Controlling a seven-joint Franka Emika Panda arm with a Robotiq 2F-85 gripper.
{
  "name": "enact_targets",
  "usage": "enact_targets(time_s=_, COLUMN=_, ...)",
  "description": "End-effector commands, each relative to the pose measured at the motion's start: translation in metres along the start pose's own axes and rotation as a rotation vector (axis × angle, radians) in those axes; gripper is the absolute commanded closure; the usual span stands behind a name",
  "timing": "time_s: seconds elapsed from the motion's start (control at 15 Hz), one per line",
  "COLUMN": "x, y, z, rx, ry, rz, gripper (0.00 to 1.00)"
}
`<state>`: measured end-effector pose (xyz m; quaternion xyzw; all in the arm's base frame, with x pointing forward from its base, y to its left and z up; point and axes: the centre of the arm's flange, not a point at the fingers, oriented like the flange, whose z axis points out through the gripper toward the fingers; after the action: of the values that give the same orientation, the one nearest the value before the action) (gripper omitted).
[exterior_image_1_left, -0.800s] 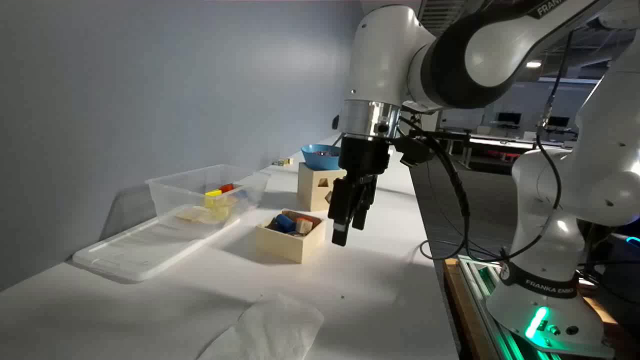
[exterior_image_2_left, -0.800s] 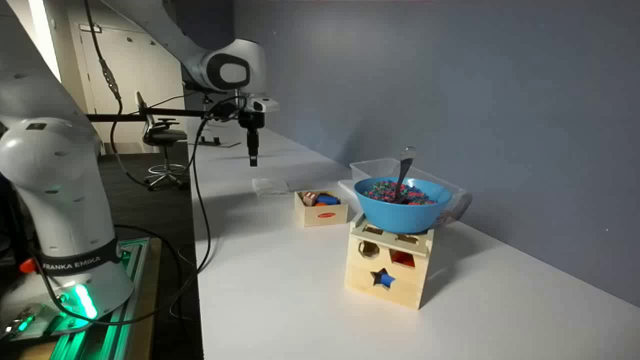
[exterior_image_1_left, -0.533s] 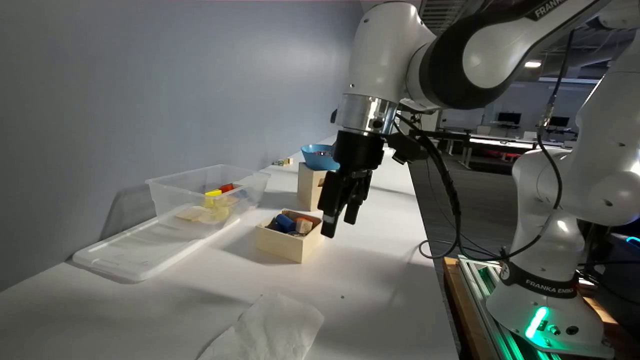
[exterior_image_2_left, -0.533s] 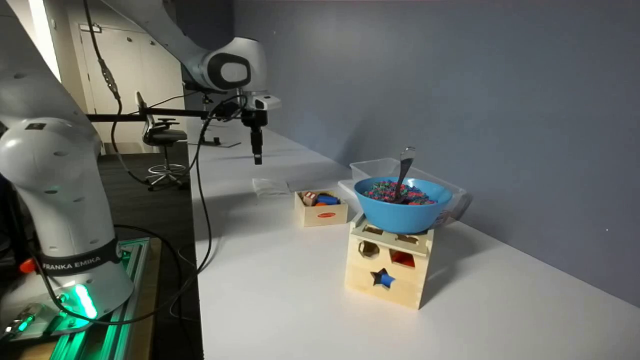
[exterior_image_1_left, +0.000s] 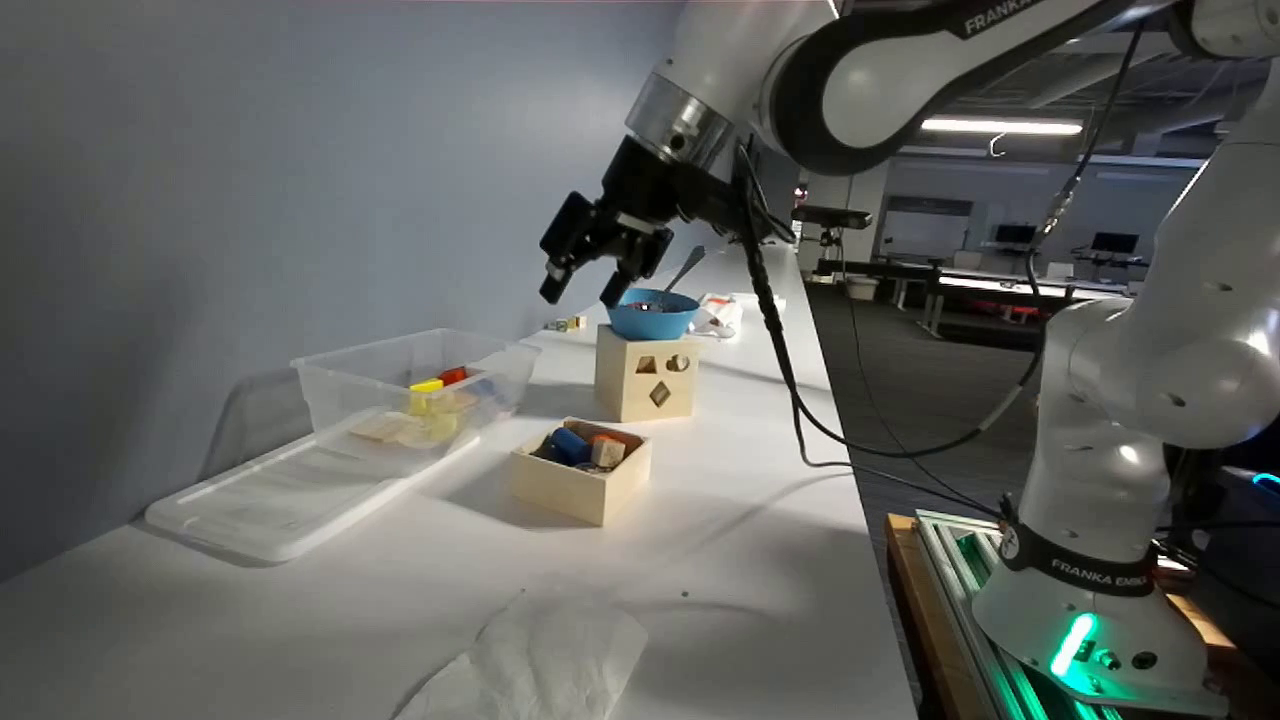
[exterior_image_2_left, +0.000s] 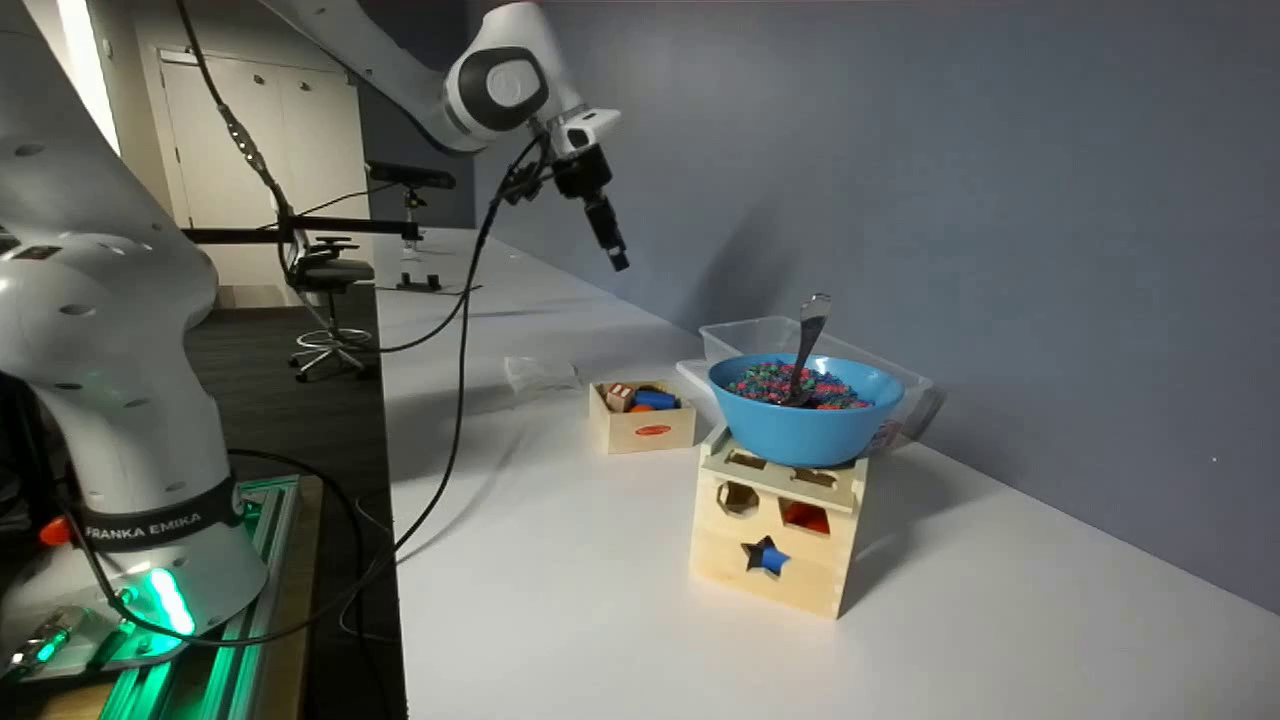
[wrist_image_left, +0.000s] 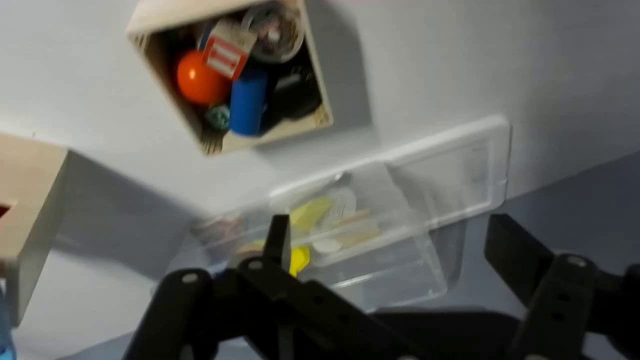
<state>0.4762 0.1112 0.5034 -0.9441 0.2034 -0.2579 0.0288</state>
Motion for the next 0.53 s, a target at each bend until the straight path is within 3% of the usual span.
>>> enact_targets(time_s=0.0, x=0.076, y=0.005, z=-0.004, rx=-0.139, ry=0.079, rz=0.017, gripper=0.0)
enact_targets(time_s=0.07, x=0.087, y=0.006, z=-0.008, rx=-0.15, ry=0.055, rz=0.035, gripper=0.0)
enact_targets(time_s=0.13, x=0.054, y=0.023, z=-0.012, rx=-0.107, ry=0.07, rz=0.015, gripper=0.0)
enact_targets(time_s=0.27, x=0.074, y=0.026, z=-0.012, rx=-0.13, ry=0.062, rz=0.03, gripper=0.0)
enact_targets(time_s=0.47, x=0.077, y=0.022, z=-0.007, rx=-0.13, ry=0.053, rz=0.03, gripper=0.0)
